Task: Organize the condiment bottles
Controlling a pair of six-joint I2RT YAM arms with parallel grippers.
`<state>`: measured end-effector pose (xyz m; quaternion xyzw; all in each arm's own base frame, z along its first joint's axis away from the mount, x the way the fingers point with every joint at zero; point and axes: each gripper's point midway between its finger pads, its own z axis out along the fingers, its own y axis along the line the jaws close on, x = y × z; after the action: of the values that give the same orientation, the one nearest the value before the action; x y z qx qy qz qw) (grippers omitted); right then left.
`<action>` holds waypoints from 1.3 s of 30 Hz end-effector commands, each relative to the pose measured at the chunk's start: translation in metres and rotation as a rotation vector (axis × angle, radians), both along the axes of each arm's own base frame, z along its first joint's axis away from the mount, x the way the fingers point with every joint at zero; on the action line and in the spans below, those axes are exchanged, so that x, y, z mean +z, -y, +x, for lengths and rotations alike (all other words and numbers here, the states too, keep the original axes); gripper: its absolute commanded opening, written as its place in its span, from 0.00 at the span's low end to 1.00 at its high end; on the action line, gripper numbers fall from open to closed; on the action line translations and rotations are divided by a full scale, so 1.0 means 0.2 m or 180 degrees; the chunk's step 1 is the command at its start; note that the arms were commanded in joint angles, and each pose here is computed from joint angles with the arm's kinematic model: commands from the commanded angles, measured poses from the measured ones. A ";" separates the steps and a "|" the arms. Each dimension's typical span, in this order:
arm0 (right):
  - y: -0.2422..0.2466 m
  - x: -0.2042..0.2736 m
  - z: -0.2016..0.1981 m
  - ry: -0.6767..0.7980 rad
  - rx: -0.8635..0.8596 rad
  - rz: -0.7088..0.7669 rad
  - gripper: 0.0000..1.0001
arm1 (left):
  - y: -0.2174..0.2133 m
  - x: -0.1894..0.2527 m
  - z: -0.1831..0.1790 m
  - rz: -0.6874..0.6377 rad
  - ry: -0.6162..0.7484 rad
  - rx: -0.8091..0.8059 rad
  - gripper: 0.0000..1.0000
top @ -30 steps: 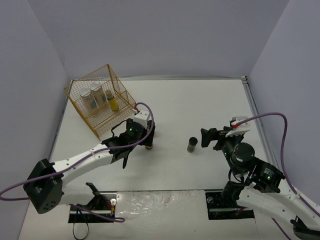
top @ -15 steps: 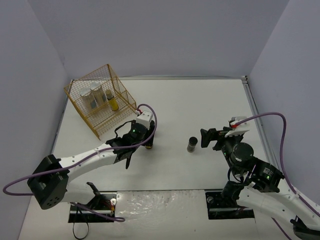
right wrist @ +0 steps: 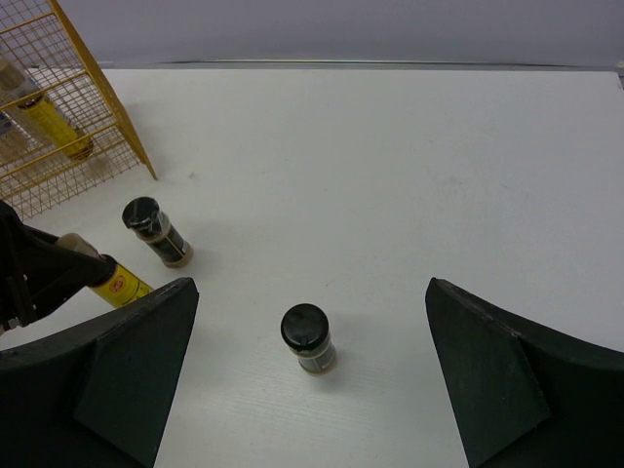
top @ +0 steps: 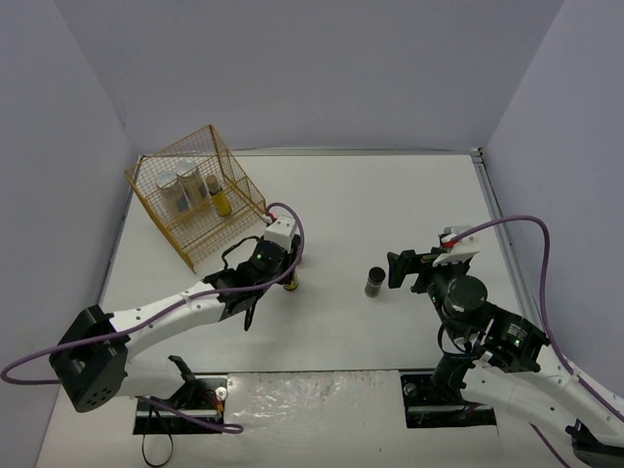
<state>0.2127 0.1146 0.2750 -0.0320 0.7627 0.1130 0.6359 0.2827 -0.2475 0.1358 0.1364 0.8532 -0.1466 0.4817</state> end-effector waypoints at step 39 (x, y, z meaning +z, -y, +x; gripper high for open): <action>-0.02 0.04 -0.01 0.0089 0.0057 0.0171 1.00 | -1.25 1.21 0.78 -0.0305 0.1106 0.2481 0.00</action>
<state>0.2097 0.1149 0.2749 -0.0345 0.7603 0.1244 0.6366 0.4122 -0.0087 0.3094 -0.1721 0.8111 0.0568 0.5561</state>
